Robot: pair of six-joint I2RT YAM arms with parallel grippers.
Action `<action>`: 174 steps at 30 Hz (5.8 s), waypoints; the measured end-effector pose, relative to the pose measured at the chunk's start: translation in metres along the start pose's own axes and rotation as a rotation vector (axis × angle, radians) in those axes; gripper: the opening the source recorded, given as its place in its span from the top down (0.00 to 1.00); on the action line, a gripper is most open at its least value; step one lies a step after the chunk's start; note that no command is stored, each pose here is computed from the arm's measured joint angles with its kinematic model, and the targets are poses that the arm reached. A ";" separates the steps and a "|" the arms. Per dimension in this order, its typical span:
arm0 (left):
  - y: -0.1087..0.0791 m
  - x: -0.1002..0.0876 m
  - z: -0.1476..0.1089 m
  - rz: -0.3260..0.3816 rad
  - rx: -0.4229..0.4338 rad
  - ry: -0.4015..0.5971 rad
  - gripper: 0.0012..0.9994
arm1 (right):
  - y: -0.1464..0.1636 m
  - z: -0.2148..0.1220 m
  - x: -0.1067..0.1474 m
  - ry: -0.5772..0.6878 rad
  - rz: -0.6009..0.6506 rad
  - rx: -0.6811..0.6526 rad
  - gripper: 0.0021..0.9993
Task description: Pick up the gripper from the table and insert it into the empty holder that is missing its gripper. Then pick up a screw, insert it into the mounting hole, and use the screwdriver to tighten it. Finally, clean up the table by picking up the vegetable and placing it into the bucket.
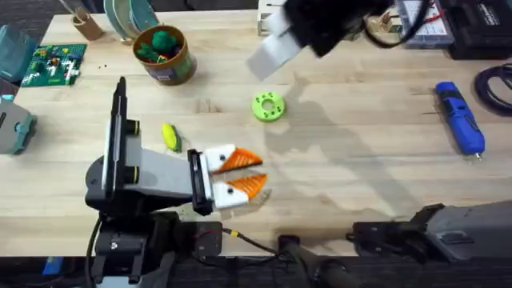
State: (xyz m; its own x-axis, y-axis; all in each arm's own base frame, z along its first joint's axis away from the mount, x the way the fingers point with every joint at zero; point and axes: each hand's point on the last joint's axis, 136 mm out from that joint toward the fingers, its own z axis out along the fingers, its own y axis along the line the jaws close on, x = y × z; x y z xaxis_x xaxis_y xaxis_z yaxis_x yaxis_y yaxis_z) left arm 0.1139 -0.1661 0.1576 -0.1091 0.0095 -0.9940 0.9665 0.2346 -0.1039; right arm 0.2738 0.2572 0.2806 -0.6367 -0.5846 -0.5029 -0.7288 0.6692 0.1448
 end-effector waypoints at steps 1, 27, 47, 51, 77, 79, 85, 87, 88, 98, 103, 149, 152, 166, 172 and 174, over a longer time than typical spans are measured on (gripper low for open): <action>0.000 0.000 0.000 0.000 0.000 0.000 0.90 | -0.008 -0.004 0.003 0.005 0.023 0.012 0.08; 0.000 0.000 0.000 0.005 0.000 0.000 0.99 | -0.139 -0.078 0.166 0.015 0.616 0.295 0.08; 0.001 0.000 0.000 0.006 -0.007 0.000 0.99 | -0.211 -0.111 0.202 -0.120 0.851 0.515 0.08; 0.001 0.000 0.000 0.006 -0.008 0.000 0.99 | -0.217 -0.115 0.206 -0.109 0.850 0.564 0.08; 0.002 0.000 0.000 0.008 -0.013 0.000 0.99 | -0.343 -0.103 0.289 0.193 0.826 0.832 0.01; 0.002 0.000 0.000 0.008 -0.013 0.000 0.99 | -0.348 -0.093 0.298 0.218 0.804 0.782 0.01; 0.002 0.000 0.000 0.008 -0.013 0.000 0.99 | -0.362 -0.044 0.318 0.303 0.679 0.593 0.01; 0.002 0.000 0.000 0.008 -0.013 0.000 0.99 | -0.366 -0.036 0.321 0.311 0.655 0.575 0.01; 0.002 0.000 0.000 0.008 -0.013 0.000 0.99 | -0.369 -0.033 0.322 0.310 0.648 0.569 0.01; 0.002 0.000 0.000 0.008 -0.013 0.000 0.99 | -0.382 -0.020 0.338 0.276 0.664 0.523 0.01; 0.002 0.000 0.000 0.008 -0.013 0.000 0.99 | -0.382 -0.006 0.345 0.261 0.692 0.463 0.01; 0.005 -0.001 0.000 0.012 -0.032 0.000 0.99 | -0.376 0.005 0.365 0.334 0.700 0.419 0.97; 0.005 -0.001 0.000 0.012 -0.032 0.000 0.99 | -0.376 0.005 0.365 0.335 0.703 0.417 0.98; 0.006 -0.001 0.000 0.012 -0.032 0.000 0.99 | -0.378 -0.045 0.333 0.216 0.703 0.573 0.99; 0.006 -0.001 0.000 0.012 -0.032 0.000 0.99 | -0.368 -0.086 0.297 0.068 0.685 0.653 0.99; 0.006 -0.001 0.000 0.012 -0.032 0.000 0.99 | -0.362 -0.096 0.284 0.022 0.670 0.666 0.99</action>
State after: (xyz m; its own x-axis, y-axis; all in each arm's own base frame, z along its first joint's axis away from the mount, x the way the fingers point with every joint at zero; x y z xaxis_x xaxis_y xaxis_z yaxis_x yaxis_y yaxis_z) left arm 0.1194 -0.1647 0.1577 -0.0979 0.0121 -0.9951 0.9598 0.2655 -0.0912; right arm 0.3327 -0.1955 0.1671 -0.8804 0.0125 -0.4741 0.0800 0.9892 -0.1224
